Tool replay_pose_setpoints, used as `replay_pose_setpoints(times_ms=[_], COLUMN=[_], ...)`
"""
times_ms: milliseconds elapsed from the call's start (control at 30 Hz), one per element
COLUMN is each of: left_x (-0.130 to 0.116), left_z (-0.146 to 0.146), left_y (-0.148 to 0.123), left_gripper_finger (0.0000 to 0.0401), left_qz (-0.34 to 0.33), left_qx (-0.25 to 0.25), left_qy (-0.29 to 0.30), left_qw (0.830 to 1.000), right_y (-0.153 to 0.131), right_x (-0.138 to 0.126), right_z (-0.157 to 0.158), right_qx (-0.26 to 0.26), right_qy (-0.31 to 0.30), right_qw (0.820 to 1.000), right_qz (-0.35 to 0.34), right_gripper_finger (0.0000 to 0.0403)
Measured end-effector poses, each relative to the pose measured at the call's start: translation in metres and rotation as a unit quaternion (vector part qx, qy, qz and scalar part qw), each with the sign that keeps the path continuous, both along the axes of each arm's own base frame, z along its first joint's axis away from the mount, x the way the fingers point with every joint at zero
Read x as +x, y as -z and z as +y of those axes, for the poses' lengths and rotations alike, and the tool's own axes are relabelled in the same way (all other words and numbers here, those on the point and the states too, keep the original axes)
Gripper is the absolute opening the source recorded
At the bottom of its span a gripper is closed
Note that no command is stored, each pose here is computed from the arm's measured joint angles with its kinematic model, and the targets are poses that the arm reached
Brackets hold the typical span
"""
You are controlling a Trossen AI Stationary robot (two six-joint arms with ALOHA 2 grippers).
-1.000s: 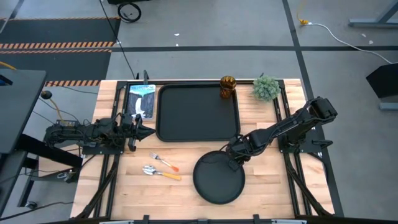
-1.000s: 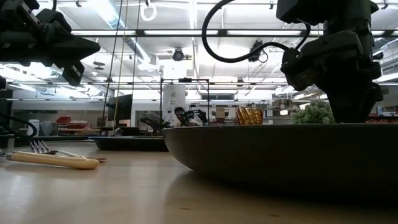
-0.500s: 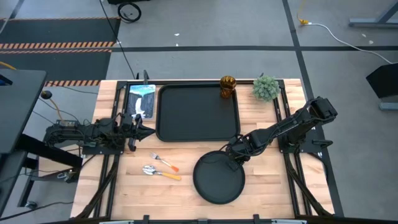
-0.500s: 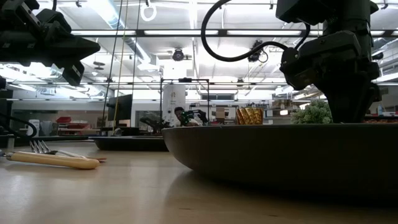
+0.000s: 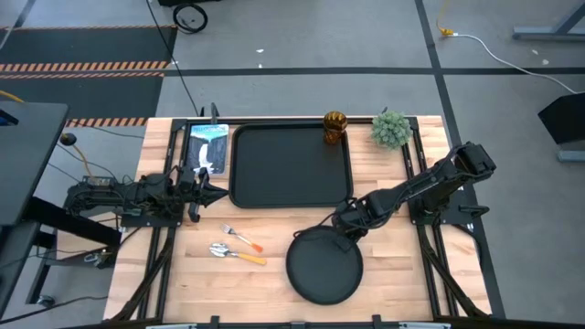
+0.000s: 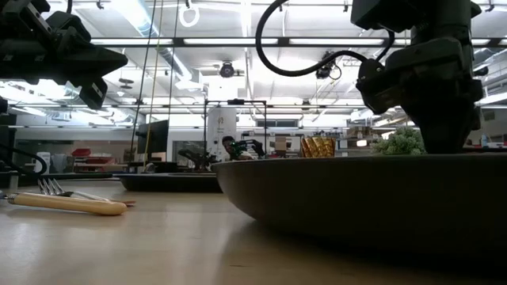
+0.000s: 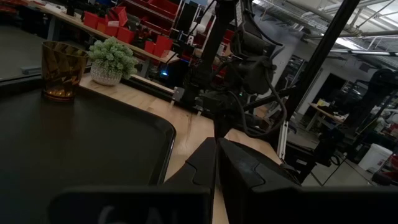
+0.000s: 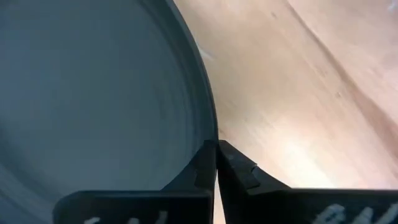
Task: Pick and place plate/cup/fork/spoon on tray
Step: Put the black plate on the black tray to the bottom of the brown cup
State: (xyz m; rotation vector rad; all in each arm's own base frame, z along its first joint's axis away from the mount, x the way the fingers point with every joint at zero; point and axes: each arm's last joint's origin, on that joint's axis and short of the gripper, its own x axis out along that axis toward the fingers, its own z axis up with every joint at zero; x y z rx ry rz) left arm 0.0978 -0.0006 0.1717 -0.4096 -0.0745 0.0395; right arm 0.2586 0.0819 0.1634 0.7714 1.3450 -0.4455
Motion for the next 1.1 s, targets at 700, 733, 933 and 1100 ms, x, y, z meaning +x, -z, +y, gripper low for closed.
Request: replay_pose_setpoints(times_ms=[700,733,933,1100], left_x=[0.0,0.0,0.0,0.0], left_z=[0.0,0.0,0.0,0.0], left_y=[0.0,0.0,0.0,0.0], left_gripper_finger=[0.0023,0.0023,0.0023,0.0023], left_qz=[0.0,0.0,0.0,0.0], left_qx=[0.0,0.0,0.0,0.0], left_qy=[0.0,0.0,0.0,0.0], left_qw=[1.0,1.0,1.0,1.0], right_y=[-0.039,-0.04,-0.046,-0.047], right_x=[-0.001,-0.001,-0.002,-0.005], right_z=[-0.049,-0.052,-0.076,-0.101], right_qx=[0.025,0.026,0.019,0.009], right_qy=[-0.003,-0.003,0.01,0.03], right_qw=[0.996,0.996,0.994,0.993], right_qz=[-0.086,-0.09,-0.111,-0.113], right_gripper_finger=[0.0002,0.0002,0.0002,0.0002])
